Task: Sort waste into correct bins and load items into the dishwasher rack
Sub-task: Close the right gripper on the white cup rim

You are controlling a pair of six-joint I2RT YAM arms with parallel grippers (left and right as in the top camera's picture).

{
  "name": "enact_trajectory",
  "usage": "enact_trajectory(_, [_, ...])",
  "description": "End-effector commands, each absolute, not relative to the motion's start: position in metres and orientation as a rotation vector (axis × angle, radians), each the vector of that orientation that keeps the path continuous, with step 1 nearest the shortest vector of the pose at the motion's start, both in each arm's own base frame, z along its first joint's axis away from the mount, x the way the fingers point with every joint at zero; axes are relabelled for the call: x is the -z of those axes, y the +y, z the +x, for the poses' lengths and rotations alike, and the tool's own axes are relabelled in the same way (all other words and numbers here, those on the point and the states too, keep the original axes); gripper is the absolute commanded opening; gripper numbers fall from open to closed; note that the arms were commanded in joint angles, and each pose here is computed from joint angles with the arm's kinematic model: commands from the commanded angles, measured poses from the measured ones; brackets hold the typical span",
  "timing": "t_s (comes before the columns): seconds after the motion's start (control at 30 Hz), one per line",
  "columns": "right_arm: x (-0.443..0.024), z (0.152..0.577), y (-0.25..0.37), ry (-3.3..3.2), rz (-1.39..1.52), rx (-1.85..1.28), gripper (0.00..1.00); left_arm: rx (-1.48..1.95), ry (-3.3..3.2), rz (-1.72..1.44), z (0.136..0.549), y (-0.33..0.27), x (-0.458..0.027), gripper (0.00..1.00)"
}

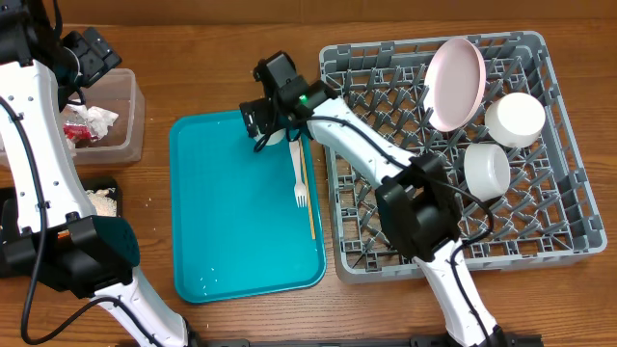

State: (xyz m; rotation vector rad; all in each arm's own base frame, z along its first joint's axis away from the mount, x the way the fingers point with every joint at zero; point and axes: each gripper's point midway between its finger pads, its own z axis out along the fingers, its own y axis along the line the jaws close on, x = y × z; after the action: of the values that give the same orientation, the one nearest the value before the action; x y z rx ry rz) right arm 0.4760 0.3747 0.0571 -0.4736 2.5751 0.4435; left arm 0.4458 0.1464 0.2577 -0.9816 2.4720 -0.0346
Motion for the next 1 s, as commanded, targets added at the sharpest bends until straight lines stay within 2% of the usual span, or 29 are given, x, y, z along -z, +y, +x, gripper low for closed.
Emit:
enact_trajectory(0.0, [-0.048, 0.472, 0.385, 2.570, -0.508, -0.435, 0.97, 0.042, 2.478, -0.990, 0.447, 0.145, -0.254, 1.00])
enact_trajectory(0.5, [-0.049, 0.477, 0.379, 2.529, -0.512, -0.286, 0.89, 0.042, 2.478, -0.990, 0.447, 0.145, -0.254, 1.00])
enact_trajectory(0.97, [-0.052, 0.483, 0.377, 2.508, -0.489, -0.265, 0.89, 0.042, 2.478, -0.990, 0.447, 0.145, -0.254, 1.00])
